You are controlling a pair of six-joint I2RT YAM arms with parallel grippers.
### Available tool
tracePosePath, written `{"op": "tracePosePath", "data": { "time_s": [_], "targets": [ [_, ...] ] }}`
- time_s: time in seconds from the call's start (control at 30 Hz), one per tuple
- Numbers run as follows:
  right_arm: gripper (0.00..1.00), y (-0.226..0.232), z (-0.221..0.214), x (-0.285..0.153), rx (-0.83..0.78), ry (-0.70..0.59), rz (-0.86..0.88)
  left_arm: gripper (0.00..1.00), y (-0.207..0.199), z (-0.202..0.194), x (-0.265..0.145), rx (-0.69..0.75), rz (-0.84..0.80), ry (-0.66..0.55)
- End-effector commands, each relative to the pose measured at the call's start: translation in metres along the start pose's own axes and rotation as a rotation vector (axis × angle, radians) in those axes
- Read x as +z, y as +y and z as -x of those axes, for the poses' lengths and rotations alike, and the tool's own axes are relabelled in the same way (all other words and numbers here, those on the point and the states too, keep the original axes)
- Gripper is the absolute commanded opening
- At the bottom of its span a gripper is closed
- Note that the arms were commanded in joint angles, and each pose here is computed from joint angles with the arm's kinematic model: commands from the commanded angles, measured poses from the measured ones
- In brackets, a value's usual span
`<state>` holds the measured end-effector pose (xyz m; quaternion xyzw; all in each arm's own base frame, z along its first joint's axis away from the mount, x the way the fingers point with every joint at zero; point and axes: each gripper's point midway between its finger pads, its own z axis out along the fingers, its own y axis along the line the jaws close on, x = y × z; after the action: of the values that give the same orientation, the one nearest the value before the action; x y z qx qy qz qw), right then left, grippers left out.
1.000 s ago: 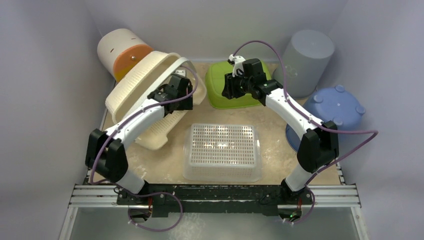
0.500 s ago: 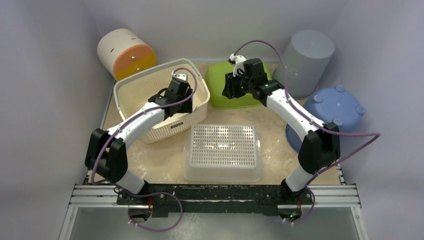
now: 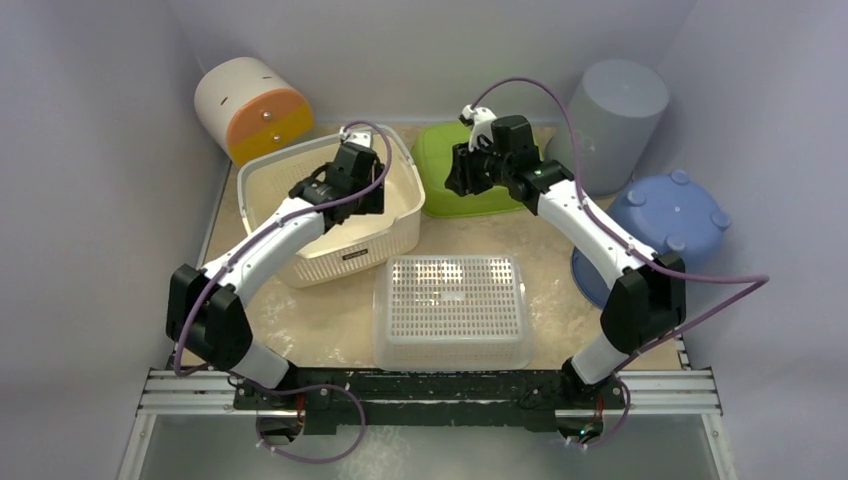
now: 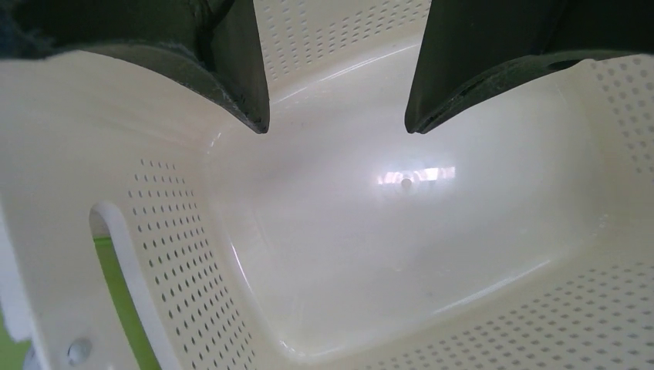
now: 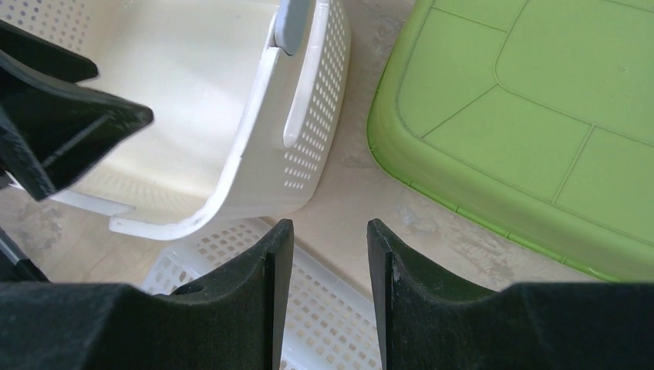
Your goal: Turn the large container upside down
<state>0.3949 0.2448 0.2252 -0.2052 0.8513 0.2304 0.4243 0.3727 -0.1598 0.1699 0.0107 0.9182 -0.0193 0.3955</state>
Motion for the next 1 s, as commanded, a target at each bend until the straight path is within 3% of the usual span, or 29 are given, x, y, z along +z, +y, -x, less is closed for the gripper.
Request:
{"op": "tracePosePath", "data": {
  "time_s": [0.0,0.47,0.97],
  "targets": [
    [0.43,0.019,0.037,-0.008,-0.053,-0.089,0.083,0.66,0.027,0.053,-0.039,-0.041,0.126,-0.159],
    [0.32,0.088,0.024,0.022,-0.142,0.017,0.275,0.67,0.096,0.069,-0.059,-0.204,0.268,-0.207],
    [0.35,0.076,-0.009,0.009,-0.075,0.092,0.185,0.67,0.101,0.083,-0.059,-0.217,0.254,-0.225]
  ]
}}
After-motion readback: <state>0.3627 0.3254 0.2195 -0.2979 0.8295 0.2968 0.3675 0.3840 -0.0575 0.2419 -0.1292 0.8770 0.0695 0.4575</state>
